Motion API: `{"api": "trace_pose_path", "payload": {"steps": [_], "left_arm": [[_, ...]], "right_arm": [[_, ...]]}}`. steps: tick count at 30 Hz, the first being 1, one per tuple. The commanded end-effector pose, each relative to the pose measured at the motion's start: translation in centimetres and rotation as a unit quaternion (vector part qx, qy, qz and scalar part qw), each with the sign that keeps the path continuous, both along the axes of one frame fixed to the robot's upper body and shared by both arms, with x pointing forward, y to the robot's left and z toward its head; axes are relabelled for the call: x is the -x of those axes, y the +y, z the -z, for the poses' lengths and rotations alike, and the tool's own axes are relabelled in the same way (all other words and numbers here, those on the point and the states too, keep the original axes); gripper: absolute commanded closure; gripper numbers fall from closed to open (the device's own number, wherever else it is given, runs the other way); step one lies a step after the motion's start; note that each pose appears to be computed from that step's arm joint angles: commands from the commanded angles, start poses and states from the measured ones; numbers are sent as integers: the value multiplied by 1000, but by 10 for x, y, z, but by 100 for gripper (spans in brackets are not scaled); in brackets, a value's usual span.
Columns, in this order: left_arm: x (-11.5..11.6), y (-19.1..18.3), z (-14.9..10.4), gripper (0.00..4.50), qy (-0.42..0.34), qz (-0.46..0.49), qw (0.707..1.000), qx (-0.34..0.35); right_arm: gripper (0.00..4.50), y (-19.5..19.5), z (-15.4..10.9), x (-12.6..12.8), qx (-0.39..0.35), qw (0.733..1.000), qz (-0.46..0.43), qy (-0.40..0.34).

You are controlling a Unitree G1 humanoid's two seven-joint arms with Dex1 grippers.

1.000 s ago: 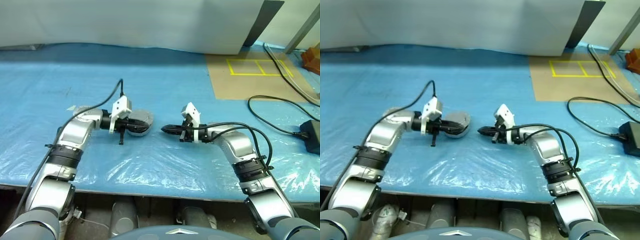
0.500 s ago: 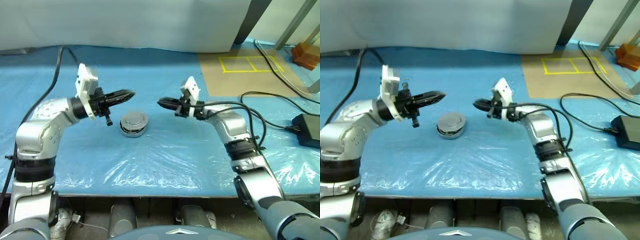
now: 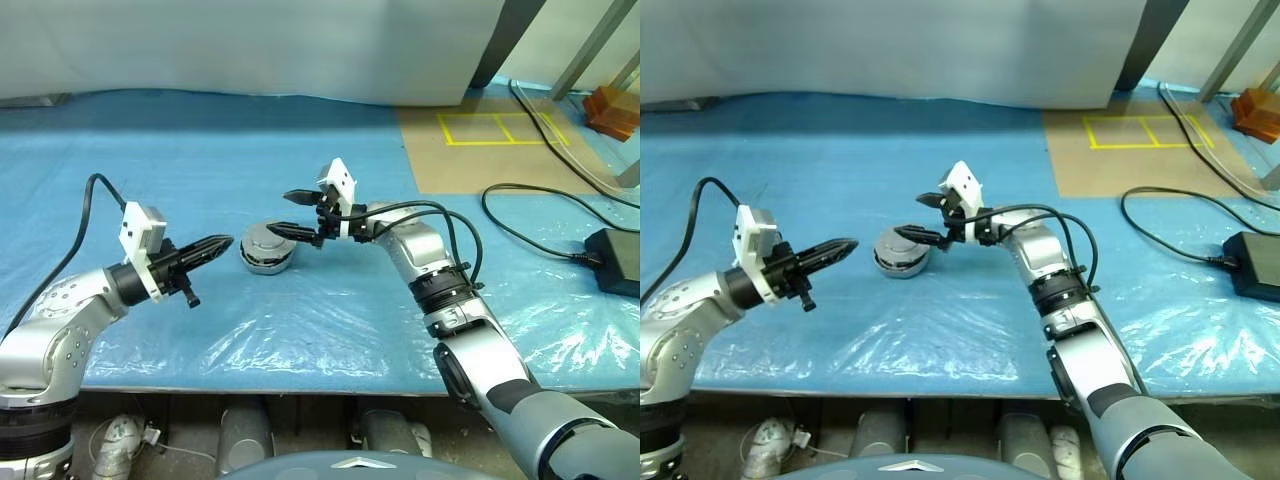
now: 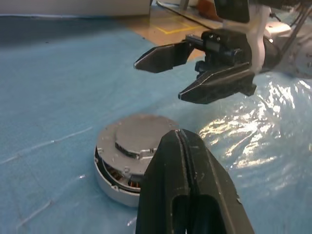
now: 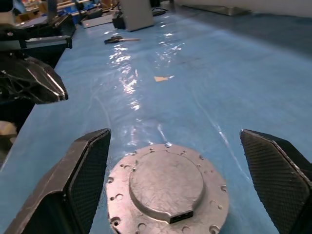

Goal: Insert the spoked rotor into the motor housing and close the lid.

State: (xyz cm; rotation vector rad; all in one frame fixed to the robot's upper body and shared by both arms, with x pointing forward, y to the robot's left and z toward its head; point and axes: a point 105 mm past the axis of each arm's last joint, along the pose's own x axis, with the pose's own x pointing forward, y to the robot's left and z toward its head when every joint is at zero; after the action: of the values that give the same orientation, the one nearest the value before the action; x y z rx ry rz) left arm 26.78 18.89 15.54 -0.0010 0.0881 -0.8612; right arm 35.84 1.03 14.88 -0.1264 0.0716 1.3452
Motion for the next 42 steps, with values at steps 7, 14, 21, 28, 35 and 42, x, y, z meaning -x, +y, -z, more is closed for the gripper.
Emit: {"api": "trace_pose_path", "payload": {"steps": [7, 14, 21, 28, 35, 42], "left_arm": [[5, 5, 14, 450, -20, -14, 998, -51], [11, 0, 22, 450, -16, 11, 997, -73], [6, 1, 23, 450, -14, 6, 997, -72], [-4, 0, 14, 450, -21, -12, 998, -50], [-2, 7, 17, 450, -17, -17, 998, -62], [-10, 34, 15, 450, -19, -50, 995, -87]], "right_arm": [[2, 21, 13, 3, 33, 999, -38, -3], [2, 23, 17, -6, 33, 999, -11, -12], [2, 25, 30, -6, 49, 999, -9, -6], [2, 26, 39, -7, 65, 998, -6, -18], [94, 26, 45, -1, 71, 997, -16, -24], [160, 35, 31, 0, 61, 997, -20, -34]]}}
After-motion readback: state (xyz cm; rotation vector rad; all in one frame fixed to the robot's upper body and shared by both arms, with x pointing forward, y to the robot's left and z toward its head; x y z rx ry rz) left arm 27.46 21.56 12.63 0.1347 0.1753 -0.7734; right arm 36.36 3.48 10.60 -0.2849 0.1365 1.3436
